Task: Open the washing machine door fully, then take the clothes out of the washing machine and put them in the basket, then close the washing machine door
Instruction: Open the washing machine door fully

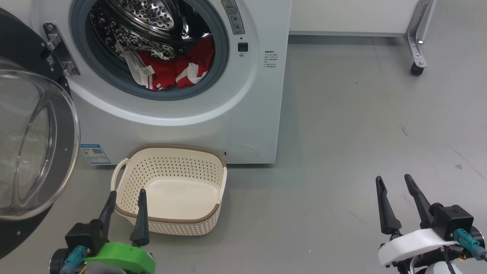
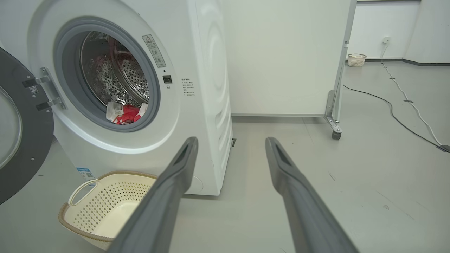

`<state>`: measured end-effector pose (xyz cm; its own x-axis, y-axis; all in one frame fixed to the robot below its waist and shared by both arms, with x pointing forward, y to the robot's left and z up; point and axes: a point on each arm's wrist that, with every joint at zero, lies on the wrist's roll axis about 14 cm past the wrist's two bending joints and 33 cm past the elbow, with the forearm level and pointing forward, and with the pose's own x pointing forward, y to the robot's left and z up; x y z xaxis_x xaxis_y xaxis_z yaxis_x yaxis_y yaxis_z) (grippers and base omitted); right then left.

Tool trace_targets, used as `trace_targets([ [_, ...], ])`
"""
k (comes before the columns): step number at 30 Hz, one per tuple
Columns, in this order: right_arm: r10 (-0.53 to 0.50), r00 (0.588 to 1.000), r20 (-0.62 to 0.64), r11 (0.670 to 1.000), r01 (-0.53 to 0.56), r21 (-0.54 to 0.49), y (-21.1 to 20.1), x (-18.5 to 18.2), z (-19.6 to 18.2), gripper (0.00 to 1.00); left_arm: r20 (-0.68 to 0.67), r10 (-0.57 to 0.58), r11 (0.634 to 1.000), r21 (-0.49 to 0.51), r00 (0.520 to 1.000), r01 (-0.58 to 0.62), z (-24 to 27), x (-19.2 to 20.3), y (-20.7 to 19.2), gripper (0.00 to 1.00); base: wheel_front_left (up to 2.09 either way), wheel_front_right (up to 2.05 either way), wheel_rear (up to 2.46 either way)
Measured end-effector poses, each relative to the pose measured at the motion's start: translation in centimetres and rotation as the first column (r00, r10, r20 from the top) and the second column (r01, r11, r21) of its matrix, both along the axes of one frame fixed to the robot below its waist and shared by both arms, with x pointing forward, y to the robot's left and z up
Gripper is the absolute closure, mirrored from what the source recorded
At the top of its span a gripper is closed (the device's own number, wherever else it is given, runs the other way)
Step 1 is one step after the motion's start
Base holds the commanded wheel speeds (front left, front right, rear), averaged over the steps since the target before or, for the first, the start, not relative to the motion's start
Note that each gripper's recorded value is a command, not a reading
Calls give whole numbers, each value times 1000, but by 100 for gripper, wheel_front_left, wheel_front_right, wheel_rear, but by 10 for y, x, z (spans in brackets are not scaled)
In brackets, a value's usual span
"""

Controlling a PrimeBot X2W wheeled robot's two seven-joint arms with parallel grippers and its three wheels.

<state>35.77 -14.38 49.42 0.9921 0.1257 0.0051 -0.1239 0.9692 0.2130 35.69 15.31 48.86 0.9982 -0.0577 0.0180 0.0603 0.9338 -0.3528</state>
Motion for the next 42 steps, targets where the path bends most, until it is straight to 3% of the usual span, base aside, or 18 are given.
trace_targets([
  [42,-3,1000,-8,1000,3,1,-1,-2,-3,0,-1,-29,999,-16,1000,29,-2,-4,-11,0,0,0,0],
])
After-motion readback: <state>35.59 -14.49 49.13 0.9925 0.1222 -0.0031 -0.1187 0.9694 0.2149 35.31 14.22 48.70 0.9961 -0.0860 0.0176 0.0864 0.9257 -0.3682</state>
